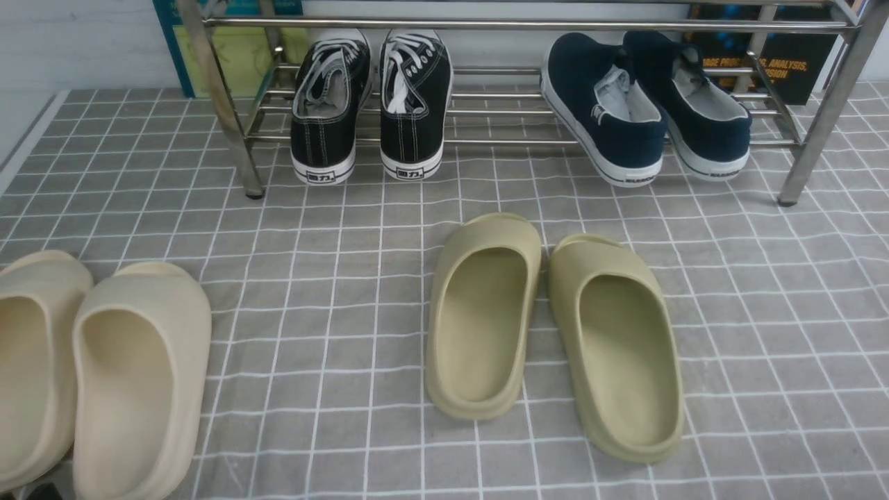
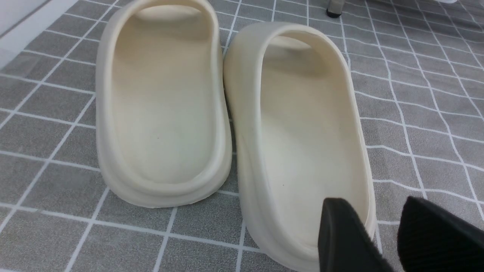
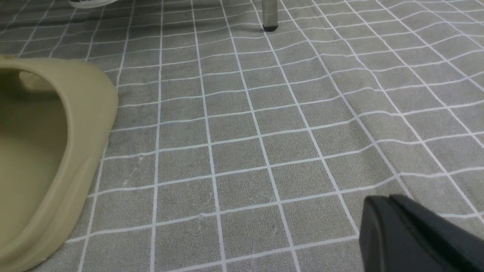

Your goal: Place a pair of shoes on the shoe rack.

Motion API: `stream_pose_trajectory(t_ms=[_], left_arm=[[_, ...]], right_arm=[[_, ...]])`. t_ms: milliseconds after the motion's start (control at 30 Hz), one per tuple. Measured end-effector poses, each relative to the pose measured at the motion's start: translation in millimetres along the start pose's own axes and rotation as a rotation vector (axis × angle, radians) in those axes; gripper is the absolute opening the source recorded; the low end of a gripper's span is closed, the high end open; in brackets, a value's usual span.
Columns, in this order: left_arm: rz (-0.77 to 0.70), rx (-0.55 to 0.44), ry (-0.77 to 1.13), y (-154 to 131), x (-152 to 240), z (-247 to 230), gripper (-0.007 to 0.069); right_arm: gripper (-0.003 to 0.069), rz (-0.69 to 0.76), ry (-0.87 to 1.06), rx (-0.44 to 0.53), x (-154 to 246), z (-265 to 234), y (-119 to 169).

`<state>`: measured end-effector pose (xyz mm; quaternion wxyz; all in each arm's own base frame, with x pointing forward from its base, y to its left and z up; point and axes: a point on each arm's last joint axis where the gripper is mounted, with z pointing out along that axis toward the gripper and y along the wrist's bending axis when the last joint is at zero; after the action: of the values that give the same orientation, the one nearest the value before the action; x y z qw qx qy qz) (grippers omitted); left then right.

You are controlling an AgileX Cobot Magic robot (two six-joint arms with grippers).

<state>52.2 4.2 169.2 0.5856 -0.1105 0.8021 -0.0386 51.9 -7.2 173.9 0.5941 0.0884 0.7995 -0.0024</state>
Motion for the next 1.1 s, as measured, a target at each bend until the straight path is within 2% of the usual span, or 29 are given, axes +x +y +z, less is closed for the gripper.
stream_pose_trajectory(t_ms=[1100], left_arm=[[0.0,0.0,0.0,0.0,0.0,0.0,0.0239]], right_arm=[[0.0079,0.0,0.0,0.0,0.0,0.0,0.0]])
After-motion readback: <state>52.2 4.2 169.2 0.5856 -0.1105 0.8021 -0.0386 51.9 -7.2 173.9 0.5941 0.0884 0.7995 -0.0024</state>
